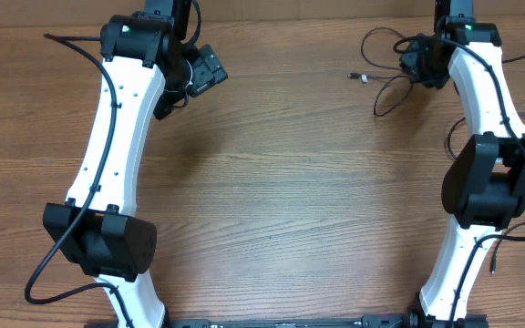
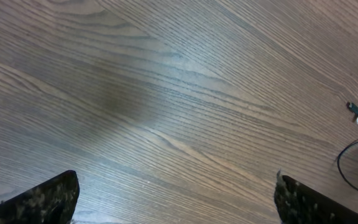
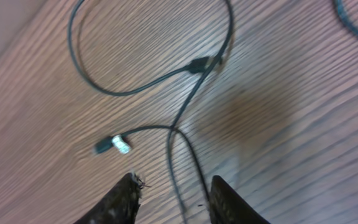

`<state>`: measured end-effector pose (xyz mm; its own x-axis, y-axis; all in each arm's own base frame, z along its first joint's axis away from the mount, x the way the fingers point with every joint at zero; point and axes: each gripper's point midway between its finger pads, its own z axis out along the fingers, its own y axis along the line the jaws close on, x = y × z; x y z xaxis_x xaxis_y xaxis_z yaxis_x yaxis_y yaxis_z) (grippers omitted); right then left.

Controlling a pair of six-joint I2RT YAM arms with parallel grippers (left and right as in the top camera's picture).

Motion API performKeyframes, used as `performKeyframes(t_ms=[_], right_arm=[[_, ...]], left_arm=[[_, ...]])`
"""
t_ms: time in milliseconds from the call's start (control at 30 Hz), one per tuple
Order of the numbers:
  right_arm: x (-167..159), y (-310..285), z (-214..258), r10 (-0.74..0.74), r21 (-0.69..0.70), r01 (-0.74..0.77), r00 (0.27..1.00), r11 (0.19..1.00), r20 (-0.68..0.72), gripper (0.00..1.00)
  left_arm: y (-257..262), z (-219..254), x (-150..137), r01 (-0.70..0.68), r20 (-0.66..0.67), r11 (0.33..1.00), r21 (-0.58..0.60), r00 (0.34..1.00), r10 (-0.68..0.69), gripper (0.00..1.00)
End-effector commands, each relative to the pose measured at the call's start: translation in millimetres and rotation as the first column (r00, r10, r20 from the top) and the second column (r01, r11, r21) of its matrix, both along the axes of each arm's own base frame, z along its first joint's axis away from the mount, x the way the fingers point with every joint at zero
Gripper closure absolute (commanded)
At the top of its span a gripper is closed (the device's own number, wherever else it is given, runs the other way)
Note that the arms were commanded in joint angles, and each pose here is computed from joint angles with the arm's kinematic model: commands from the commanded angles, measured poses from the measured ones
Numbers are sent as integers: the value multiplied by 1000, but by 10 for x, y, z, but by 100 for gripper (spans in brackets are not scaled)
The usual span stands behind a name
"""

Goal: Untangle cables

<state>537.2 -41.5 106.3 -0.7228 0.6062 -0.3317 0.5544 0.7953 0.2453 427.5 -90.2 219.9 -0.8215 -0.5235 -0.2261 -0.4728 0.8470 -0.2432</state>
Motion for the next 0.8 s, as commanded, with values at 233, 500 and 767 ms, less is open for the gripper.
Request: performKeyframes(t_ms=[233,500,767], right_arm=[[-272,-216,-509,-29,-117,15,992,993,-120,87],[-415,-213,-797,-31,-114,12,986,993,-161,96],[-544,-197,-975,-30,-108,8,979,994,-202,96]], left_arm=[[-12,-46,-3,11,-10,1000,14,1000,-11,0],[-11,-46,-3,11,-10,1000,15,1000,-11,0],[-12,-46,-3,11,-11,1000,15,1000,-11,0]])
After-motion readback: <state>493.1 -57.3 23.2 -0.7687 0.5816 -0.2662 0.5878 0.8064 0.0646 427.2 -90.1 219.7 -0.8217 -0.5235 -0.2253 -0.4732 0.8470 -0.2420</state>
